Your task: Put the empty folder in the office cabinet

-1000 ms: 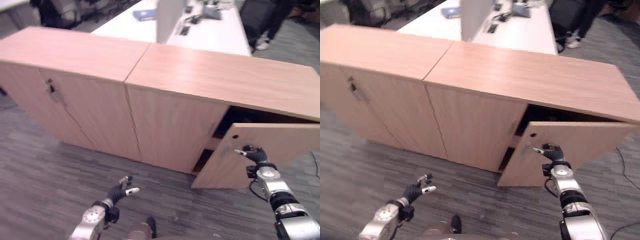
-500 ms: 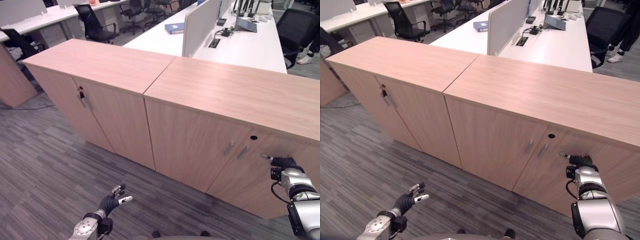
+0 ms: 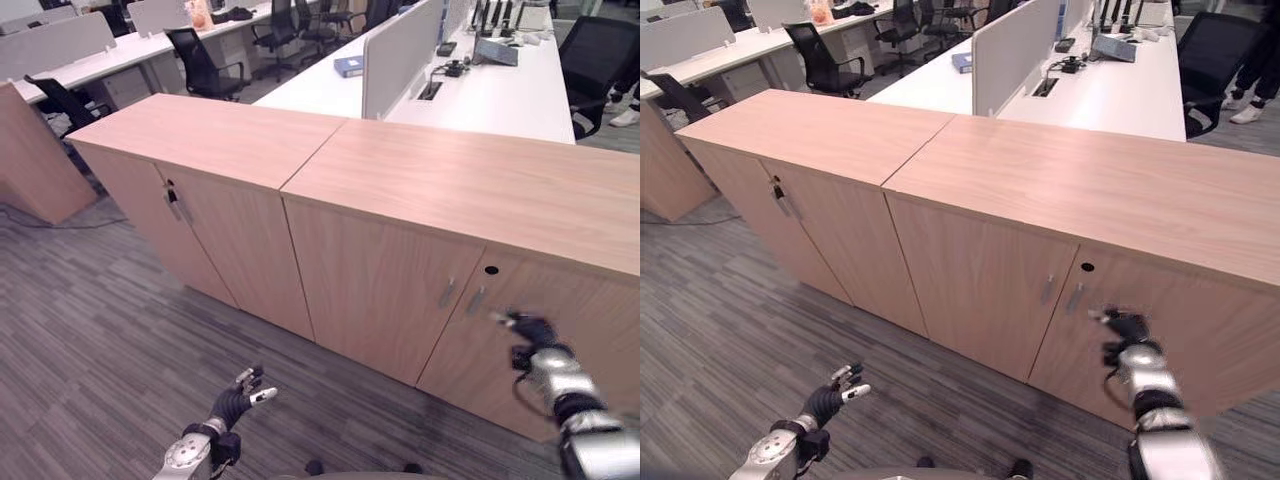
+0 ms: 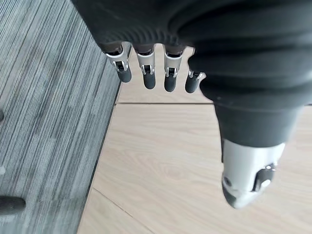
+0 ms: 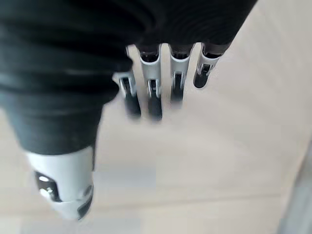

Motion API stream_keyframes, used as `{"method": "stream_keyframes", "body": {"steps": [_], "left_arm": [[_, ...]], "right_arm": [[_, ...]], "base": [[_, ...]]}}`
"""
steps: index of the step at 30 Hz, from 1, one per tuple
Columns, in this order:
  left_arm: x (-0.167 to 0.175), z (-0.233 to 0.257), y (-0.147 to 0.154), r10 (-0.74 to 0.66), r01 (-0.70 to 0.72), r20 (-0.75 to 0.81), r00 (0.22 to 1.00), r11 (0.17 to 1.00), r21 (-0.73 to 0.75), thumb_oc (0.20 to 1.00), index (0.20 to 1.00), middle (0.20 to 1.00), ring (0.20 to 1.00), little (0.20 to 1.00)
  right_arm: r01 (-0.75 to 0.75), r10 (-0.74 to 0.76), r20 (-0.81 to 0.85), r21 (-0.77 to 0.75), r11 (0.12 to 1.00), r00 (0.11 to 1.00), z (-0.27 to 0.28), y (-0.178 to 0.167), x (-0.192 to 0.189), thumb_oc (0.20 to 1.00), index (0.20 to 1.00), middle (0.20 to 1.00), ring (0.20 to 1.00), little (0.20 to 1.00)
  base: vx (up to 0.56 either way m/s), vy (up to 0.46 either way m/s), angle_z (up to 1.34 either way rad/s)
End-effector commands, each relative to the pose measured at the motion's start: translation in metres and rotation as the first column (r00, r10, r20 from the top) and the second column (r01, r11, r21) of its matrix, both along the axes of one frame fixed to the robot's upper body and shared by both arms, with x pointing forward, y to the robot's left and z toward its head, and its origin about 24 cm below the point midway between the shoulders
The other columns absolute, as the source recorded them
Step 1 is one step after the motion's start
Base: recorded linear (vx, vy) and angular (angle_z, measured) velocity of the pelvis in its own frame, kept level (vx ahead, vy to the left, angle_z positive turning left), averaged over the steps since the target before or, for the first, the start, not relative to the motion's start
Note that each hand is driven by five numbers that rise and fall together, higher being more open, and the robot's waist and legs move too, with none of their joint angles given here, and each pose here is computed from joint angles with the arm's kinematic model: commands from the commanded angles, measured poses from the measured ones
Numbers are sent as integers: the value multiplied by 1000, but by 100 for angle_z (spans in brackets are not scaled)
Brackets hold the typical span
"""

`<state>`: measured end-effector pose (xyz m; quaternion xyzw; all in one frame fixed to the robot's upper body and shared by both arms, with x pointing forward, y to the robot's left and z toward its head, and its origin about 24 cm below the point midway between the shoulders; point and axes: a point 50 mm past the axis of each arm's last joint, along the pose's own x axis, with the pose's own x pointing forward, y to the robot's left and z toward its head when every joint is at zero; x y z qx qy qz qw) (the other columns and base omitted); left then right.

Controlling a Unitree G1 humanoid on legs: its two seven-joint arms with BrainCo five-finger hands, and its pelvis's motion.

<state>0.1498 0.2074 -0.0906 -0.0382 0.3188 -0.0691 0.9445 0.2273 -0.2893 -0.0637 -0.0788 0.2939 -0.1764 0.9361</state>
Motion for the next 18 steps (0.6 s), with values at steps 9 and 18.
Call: {"method": "stream_keyframes", "body": {"steps": [9,18], "left_arm": [[8,3,23,105,-109,50,993,990,88,1000,1000,1000,1000,1000],[10,-3,28,138,-141,31,990,981,136,1000,1000,1000,1000,1000]], "right_arm": [[-281,275,-164,-14,960,947,-33,35,-53,1000,1000,1000,1000,1000],[-303,296,-236,8,953,925,-45,39,-62,1000,1000,1000,1000,1000]], "base": [[-5,9,-31],[-23,17,-48]]}}
